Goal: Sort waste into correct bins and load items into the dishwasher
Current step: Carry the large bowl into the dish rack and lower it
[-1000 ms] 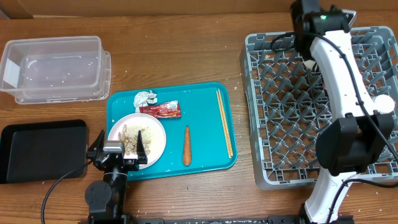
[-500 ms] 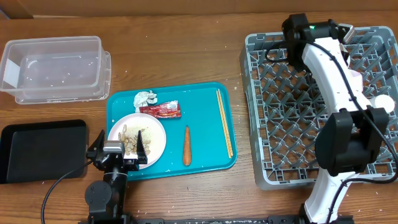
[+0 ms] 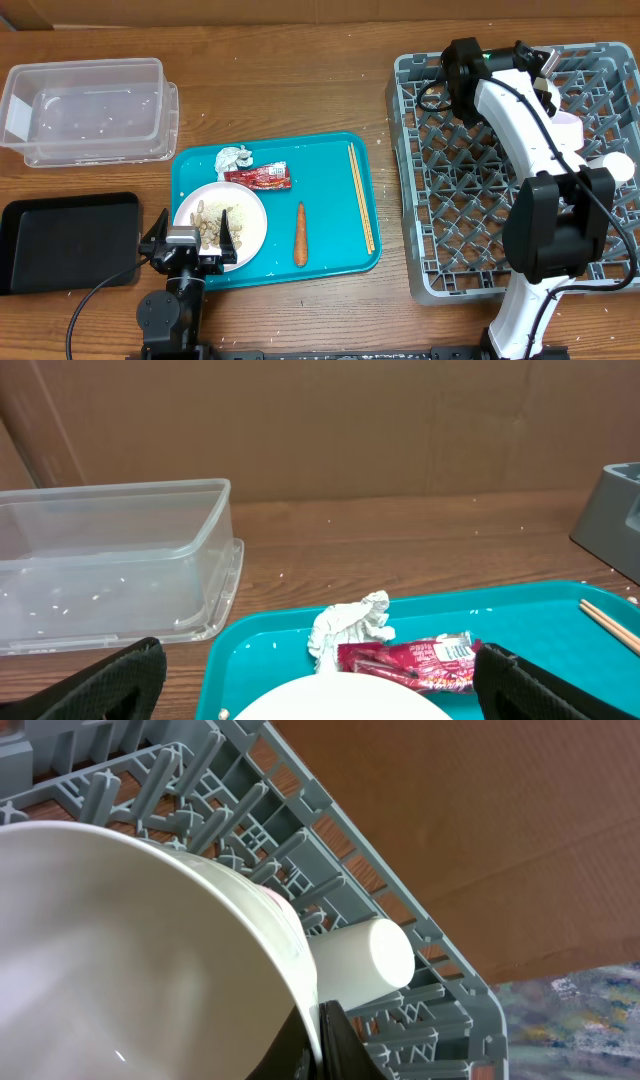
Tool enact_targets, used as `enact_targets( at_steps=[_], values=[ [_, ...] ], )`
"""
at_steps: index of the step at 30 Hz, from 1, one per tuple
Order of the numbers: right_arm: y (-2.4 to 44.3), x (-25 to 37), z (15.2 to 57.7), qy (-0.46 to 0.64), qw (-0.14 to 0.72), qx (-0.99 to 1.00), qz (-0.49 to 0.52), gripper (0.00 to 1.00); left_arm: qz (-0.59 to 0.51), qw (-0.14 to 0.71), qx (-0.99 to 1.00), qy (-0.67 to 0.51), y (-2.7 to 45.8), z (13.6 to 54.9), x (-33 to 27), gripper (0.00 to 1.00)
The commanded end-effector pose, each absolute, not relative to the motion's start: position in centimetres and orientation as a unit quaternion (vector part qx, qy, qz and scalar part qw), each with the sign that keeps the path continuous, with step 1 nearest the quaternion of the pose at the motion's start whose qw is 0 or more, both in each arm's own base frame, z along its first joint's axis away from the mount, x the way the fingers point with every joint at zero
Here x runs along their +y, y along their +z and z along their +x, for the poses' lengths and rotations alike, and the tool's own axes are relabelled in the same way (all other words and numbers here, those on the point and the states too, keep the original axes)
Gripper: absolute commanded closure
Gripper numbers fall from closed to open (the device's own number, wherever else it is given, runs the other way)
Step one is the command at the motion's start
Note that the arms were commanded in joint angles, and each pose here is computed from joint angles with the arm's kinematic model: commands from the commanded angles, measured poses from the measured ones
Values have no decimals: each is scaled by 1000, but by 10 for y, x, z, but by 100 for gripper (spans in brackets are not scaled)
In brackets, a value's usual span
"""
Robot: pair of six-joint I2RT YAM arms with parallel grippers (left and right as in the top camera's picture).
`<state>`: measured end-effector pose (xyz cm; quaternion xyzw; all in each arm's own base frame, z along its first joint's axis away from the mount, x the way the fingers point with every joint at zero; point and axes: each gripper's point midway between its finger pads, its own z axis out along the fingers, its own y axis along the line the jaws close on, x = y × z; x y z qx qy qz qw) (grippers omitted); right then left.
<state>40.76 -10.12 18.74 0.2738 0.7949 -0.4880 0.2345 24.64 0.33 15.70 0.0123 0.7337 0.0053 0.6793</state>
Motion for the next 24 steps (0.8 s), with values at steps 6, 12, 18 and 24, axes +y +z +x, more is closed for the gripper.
enact_targets(
  at_steps=[6,12,18,24],
  values=[
    [168,-97,402,-506,229,791,257,96,21,681,732,10,157,246,2,0],
    [162,-91,400,-505,224,796,246,96,21,681,732,10,157,246,2,0],
    [166,-60,405,-500,238,806,210,96,21,681,732,10,157,246,2,0],
    [166,-37,403,-499,238,815,174,91,21,681,732,10,157,246,2,0]
  ],
)
